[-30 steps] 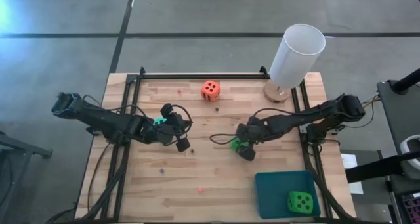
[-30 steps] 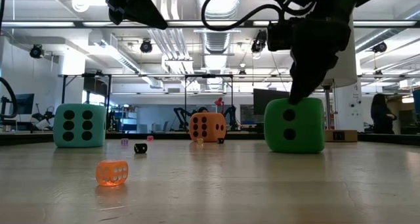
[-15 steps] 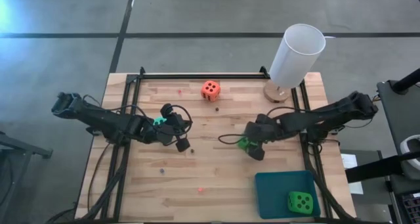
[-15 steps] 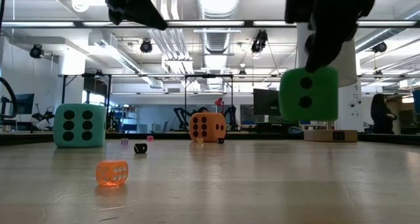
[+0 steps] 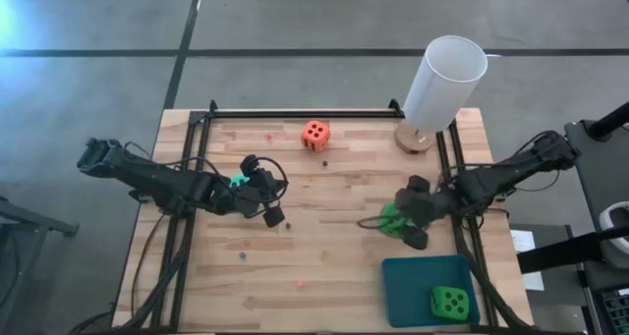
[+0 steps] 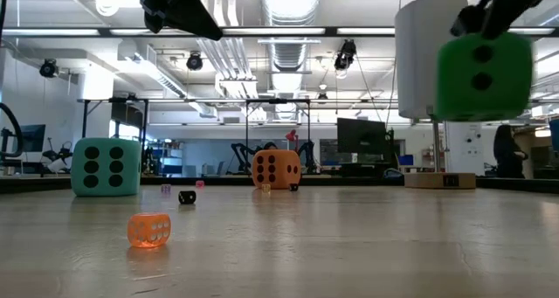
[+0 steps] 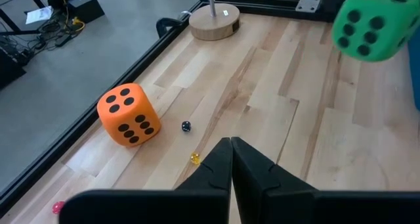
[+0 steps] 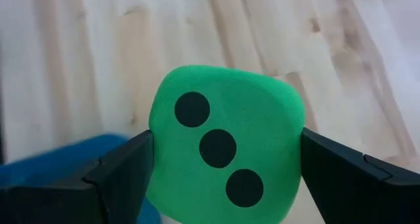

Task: Pick & Place Dice
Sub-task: Put the large green die into the blue bin

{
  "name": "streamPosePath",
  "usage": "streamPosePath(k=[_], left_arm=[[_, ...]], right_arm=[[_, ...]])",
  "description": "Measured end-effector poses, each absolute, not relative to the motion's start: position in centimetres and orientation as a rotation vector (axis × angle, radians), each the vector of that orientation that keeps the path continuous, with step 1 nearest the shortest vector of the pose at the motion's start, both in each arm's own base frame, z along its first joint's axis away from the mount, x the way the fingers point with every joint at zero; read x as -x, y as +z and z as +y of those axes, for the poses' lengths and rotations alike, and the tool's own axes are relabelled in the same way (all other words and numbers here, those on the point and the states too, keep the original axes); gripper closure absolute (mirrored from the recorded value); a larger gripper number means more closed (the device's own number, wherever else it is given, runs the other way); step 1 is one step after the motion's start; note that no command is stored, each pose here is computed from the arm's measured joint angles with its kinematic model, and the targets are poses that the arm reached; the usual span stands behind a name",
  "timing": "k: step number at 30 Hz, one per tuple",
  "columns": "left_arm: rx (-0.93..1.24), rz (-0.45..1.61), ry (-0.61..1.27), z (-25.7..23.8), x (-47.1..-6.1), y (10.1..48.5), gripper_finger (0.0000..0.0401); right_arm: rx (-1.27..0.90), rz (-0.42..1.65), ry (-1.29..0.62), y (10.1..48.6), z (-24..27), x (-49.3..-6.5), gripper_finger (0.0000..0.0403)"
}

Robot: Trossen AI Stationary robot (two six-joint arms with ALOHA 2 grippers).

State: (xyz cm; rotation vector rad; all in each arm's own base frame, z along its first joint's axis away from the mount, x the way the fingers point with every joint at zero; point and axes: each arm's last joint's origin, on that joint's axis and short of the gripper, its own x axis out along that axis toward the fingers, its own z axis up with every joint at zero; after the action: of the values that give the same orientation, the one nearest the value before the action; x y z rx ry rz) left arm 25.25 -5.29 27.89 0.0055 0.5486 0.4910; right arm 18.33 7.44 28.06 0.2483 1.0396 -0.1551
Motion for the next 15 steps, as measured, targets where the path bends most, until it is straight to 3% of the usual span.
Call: streamPosePath(k=[8, 15], left_arm=[[-0.005, 0.548, 0.491, -5.3, -25.3, 27.9, 0.0391], [-0.005, 0.547, 0.491, -5.3, -25.3, 27.9, 0.0391]], right_arm=[[-0.237, 1.052, -0.028, 29.0, 9.6, -15.2, 0.0064], [-0.286, 1.166, -0.058, 28.5, 11.2, -12.7, 0.0062]])
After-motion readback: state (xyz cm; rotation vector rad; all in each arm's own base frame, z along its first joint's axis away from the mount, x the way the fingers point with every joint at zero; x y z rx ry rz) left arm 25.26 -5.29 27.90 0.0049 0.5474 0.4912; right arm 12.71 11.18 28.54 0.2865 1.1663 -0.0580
